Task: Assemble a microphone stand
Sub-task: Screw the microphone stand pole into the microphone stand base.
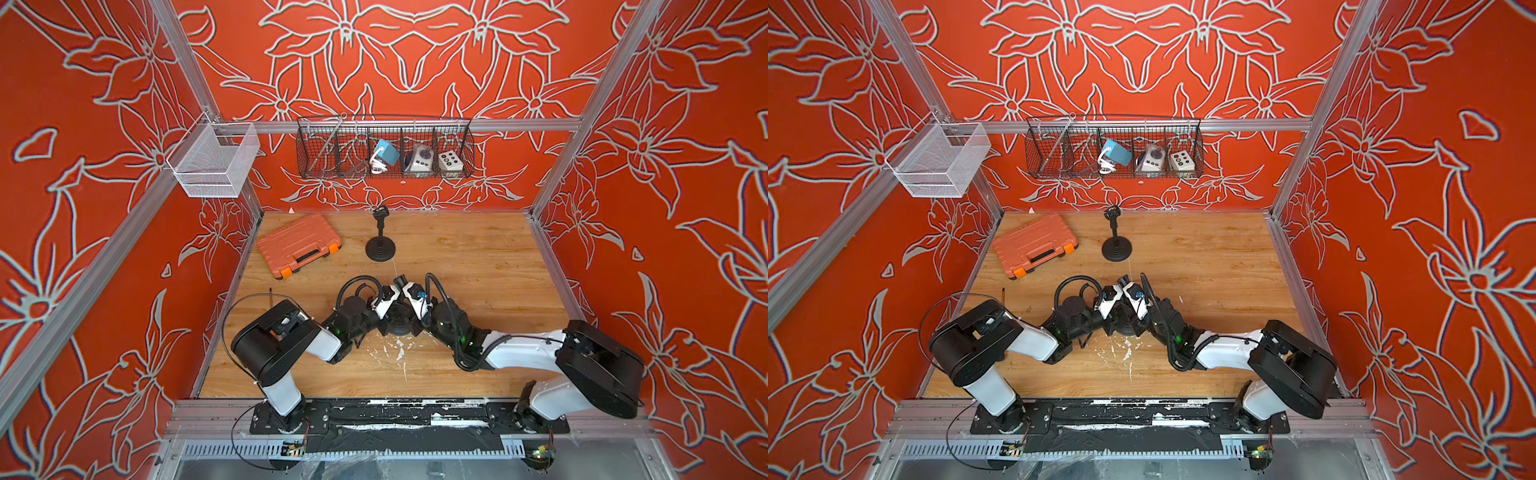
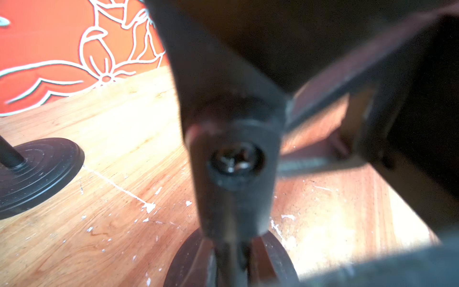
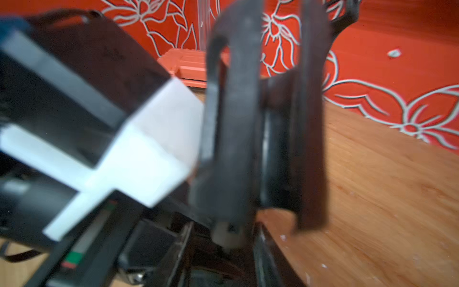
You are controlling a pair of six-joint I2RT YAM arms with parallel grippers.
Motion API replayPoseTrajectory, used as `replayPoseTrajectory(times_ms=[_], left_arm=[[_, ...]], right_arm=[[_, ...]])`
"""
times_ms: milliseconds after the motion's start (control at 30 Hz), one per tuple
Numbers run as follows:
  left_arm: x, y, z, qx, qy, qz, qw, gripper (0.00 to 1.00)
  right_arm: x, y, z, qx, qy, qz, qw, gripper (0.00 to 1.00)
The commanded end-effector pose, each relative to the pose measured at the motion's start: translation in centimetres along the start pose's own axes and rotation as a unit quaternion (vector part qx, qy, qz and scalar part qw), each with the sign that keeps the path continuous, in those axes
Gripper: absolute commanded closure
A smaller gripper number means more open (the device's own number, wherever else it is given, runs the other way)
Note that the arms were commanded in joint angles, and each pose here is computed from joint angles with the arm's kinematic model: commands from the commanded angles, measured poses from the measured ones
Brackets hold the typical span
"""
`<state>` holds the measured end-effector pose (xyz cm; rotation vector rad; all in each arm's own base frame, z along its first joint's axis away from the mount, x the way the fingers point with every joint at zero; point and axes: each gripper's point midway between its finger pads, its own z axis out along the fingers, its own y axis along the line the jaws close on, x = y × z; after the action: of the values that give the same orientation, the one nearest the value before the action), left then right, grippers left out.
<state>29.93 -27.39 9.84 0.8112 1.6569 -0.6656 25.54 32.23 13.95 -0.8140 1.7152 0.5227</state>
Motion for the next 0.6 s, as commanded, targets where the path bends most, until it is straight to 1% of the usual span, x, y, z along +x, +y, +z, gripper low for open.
replayPoseTrajectory(times_ms=[0, 133, 233, 333, 433, 567], left_arm=[[1.9, -0.4, -0.5, 0.005, 0.018, 0.012, 1.0, 1.0], [3.1, -1.2, -0.7, 0.014, 0.031, 0.03, 0.999, 1.0], [3.8, -1.8, -0.7, 0.022, 0.039, 0.041, 0.998, 1.0], [4.1, -2.0, -0.7, 0.025, 0.041, 0.041, 0.998, 1.0], [4.2, -2.1, -0.6, 0.027, 0.04, 0.037, 0.998, 1.0], [4.4, -2.2, -0.5, 0.029, 0.04, 0.034, 0.998, 1.0]], right_arm=[[2.6, 0.7, -1.2, -0.054, 0.051, -0.027, 0.997, 0.54], [2.0, 0.1, -2.5, -0.094, 0.04, -0.03, 0.994, 0.54], [1.2, -0.4, -3.2, -0.129, 0.029, -0.04, 0.99, 0.52], [0.4, -0.4, -3.7, -0.162, 0.022, -0.056, 0.985, 0.49], [-0.2, -0.3, -3.7, -0.188, 0.016, -0.071, 0.979, 0.45], [-0.5, 0.0, -3.1, -0.213, 0.015, -0.099, 0.972, 0.42]])
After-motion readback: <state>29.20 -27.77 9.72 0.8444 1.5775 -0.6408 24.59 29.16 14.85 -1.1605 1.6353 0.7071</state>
